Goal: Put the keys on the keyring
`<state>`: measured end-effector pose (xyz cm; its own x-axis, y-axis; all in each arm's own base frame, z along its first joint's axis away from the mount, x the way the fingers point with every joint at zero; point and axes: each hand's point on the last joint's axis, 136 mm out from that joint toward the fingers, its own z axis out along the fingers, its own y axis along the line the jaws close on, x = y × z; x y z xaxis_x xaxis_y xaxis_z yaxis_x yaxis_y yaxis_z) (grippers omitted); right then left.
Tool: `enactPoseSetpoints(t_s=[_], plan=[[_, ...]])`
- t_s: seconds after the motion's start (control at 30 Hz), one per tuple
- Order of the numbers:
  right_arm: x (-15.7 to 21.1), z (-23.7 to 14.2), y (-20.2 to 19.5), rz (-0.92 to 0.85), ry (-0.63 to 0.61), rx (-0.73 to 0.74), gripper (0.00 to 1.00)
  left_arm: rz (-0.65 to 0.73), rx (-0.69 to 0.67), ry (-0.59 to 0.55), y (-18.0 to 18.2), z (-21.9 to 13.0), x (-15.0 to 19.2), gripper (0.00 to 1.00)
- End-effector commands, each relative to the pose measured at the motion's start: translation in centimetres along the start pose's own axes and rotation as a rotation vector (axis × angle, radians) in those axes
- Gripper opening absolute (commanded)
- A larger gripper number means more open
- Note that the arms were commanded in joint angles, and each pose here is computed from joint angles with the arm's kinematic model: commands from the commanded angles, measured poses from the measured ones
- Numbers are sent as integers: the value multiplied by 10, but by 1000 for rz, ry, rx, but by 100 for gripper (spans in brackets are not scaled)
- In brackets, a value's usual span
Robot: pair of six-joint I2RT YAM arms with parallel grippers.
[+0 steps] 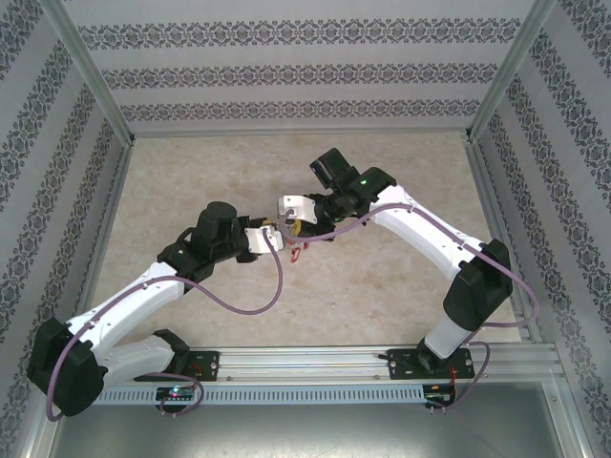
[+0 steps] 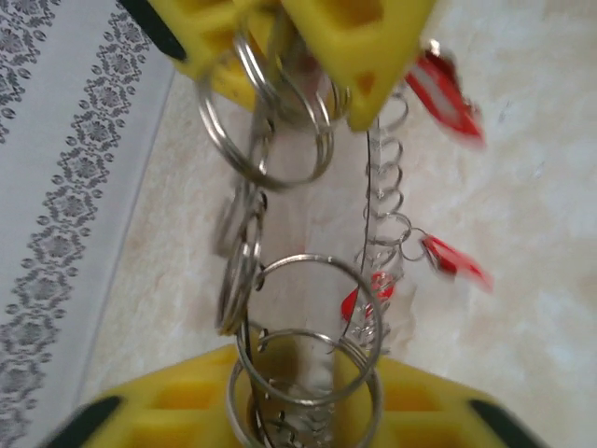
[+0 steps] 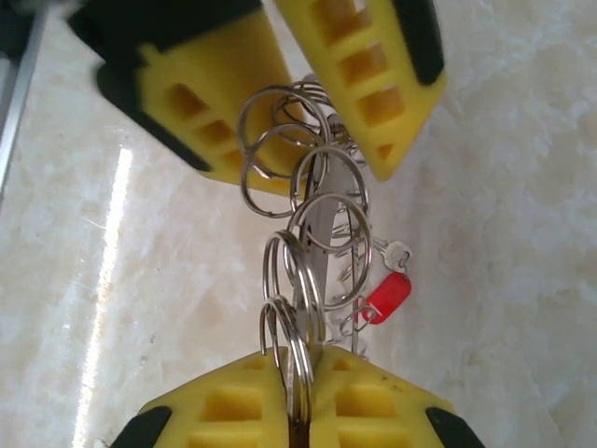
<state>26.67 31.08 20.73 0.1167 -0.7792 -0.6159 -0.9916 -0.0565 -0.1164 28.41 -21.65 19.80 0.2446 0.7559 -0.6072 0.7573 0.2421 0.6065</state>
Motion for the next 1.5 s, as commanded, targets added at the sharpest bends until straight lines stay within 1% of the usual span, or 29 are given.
enactPoseSetpoints(t_s=[0.0,0.07,0.17,0.3,0.37,0.43,0.53,0.67,0.77,0.9,1.07,1.17,1.3,1.47], plan=[[3,-5,-6,-58,0,54,0,-46,20,-138,8,-22,-35,47],[6,-8,-7,-99,-12,85,0,-77,68,-190,3,-32,-42,55],[6,-14,-6,-183,-57,133,0,-131,135,-262,-3,-51,-48,62],[2,-23,14,-383,-136,123,0,-218,266,-369,-2,-81,-59,63],[-3,-28,23,-474,-186,132,0,-237,305,-387,-1,-88,-64,63],[-8,-33,29,-537,-218,140,0,-243,335,-395,-1,-89,-67,67],[-11,-37,36,-620,-219,156,0,-249,431,-421,-7,-91,-74,67],[-10,-39,41,-763,-191,200,0,-301,559,-496,-13,-90,-84,67],[-8,-39,43,-846,-152,228,0,-335,642,-485,-20,-83,-86,67],[-11,-37,42,-938,-121,254,0,-336,714,-464,-33,-67,-86,67],[-10,-32,44,-1041,-74,255,0,-323,770,-382,-51,-42,-80,67],[-10,-31,43,-1098,-64,284,0,-337,803,-349,-58,-32,-75,66],[-12,-35,38,-1154,-44,342,0,-355,825,-325,-66,-25,-70,67],[-10,-37,37,-1166,-30,346,0,-368,840,-308,-69,-21,-67,65]])
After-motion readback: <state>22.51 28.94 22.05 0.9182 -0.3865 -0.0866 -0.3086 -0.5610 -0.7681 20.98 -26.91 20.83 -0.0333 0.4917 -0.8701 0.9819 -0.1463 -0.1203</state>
